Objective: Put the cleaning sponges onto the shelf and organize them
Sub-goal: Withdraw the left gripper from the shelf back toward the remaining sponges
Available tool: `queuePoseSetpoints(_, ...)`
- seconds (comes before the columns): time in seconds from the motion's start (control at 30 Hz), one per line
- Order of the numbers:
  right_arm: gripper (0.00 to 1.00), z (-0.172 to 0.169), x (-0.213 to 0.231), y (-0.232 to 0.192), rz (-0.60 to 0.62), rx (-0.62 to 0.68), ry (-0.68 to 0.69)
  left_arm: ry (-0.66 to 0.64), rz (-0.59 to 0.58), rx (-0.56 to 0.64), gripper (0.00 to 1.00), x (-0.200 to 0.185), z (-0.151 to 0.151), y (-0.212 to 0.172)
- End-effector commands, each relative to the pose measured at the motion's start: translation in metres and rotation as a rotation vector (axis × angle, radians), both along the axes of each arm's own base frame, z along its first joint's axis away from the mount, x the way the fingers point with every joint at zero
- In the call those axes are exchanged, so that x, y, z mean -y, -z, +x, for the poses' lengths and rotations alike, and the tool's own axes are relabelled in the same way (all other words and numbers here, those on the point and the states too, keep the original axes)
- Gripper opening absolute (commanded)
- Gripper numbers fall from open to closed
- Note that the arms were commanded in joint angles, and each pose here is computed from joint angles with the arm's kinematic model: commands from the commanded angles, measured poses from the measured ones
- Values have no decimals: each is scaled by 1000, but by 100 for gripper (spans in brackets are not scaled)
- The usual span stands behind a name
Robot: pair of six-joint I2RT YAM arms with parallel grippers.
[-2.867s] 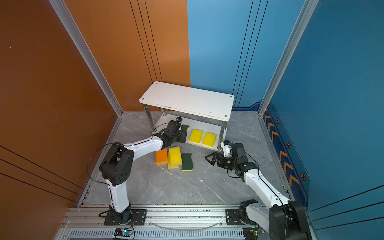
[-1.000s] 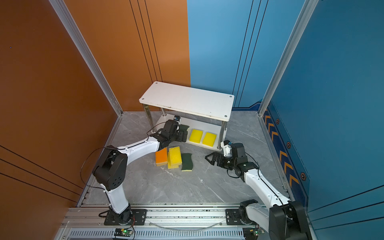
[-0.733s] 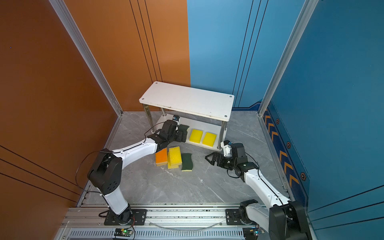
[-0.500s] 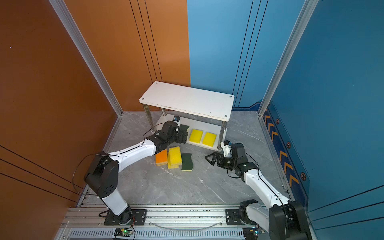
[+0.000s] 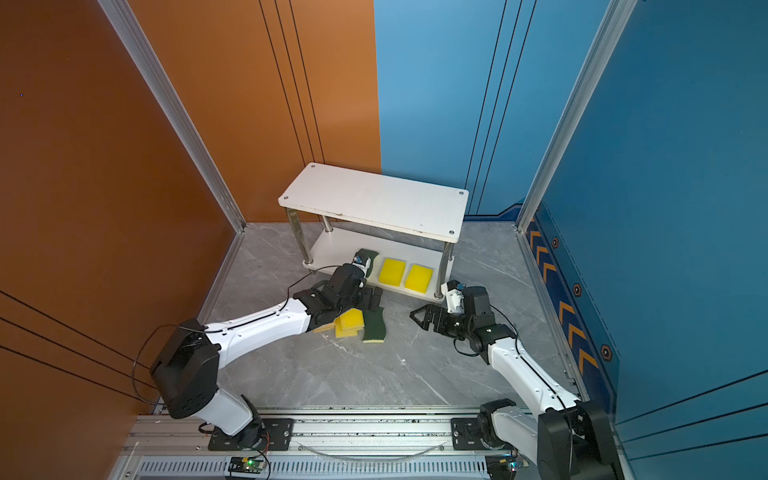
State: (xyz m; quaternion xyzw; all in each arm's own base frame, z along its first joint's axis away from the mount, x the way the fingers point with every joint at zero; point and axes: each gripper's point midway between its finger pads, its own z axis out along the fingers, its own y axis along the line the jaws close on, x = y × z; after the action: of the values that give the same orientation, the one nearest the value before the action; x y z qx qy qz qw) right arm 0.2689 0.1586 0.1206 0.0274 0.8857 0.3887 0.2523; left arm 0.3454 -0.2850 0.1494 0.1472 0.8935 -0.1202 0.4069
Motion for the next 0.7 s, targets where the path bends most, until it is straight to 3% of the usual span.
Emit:
queuePoseSetpoints(0.0,100,0,-1,5,14,-6,-3,-45,-8,-37,97,-3,-20,11)
queuePoseSetpoints(0.4,100,1,-4,12,21,-22,-10,-189,-99,-124,97,4,-51,35)
queuePoseSetpoints(0.67,100,1,-4,14,21,-25,-12,-143,-100,-135,98,22,-57,36)
